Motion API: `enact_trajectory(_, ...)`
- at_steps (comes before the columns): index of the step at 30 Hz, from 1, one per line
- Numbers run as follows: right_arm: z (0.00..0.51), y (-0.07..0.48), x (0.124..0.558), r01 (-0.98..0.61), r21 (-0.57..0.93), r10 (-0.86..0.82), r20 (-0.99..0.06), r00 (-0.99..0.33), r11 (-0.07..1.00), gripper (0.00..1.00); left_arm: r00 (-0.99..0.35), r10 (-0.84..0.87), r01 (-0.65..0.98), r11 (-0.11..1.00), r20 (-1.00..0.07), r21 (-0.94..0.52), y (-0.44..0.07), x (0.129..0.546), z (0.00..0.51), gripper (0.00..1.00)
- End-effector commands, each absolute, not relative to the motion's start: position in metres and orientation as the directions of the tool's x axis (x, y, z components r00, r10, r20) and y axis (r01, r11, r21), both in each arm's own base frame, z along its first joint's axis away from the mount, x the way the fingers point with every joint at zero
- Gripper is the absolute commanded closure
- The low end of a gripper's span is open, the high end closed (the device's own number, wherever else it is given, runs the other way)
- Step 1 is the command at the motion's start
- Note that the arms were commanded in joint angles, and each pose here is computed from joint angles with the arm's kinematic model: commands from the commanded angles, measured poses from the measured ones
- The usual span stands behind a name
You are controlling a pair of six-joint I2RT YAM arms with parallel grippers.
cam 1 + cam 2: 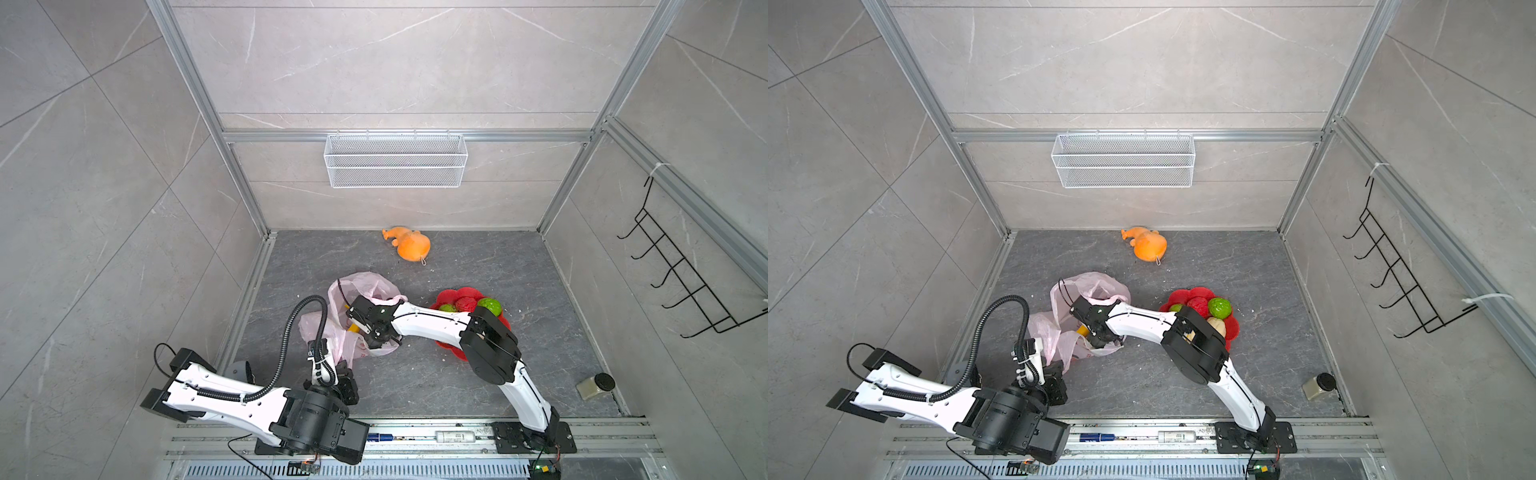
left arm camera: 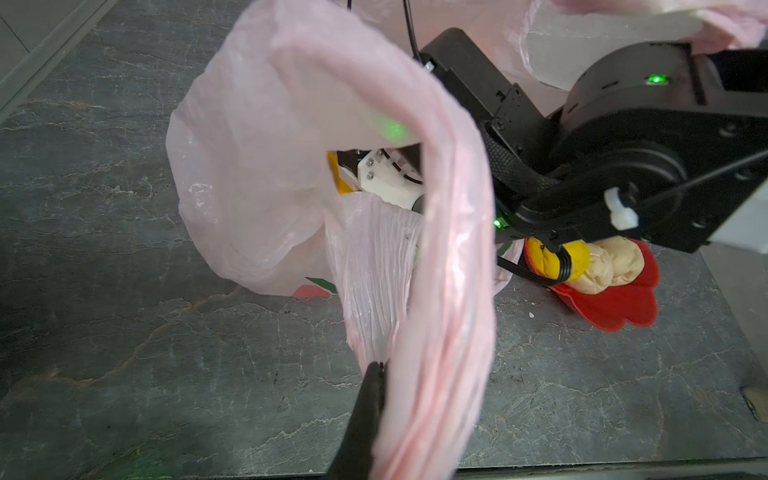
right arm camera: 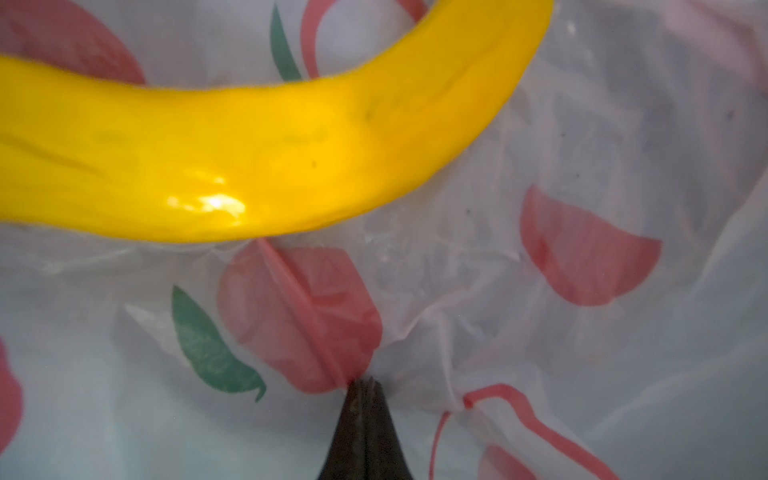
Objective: Take the fake fruits out of the plastic bag
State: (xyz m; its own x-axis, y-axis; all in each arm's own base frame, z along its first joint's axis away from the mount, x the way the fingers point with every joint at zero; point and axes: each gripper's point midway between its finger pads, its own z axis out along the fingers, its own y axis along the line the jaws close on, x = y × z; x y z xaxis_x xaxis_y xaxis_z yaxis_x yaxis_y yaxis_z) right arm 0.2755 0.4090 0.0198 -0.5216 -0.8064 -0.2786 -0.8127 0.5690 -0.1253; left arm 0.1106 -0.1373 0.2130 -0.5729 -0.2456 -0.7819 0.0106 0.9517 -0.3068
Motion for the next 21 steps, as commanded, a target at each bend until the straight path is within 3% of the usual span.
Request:
enact_trajectory(1,0.040,0.400,0.277,-0.760,-0.126,-0.750,-0.324,-0.576,0.638,1.00,-0.485,-0.282,-0.098,0.958,-0.828,-0.268,-0.097,0.125,0.222,0.90)
enact_trajectory(7,0.058,0.397,0.279,-0.714,-0.105,-0.689,-0.390,-0.611,0.692,1.00,-0.483,-0.326,-0.130,0.945,-0.813,-0.302,-0.092,0.126,0.220,0.90)
enact_trajectory(16,0.100,0.415,0.296,-0.674,-0.068,-0.604,-0.514,-0.608,0.736,1.00,-0.496,-0.238,-0.113,0.971,-0.835,-0.210,-0.112,0.119,0.220,0.96)
enact_trajectory(21,0.102,0.419,0.291,-0.662,0.015,-0.575,-0.481,-0.662,0.749,1.00,-0.531,-0.201,-0.062,0.978,-0.823,-0.199,-0.126,0.114,0.219,1.00)
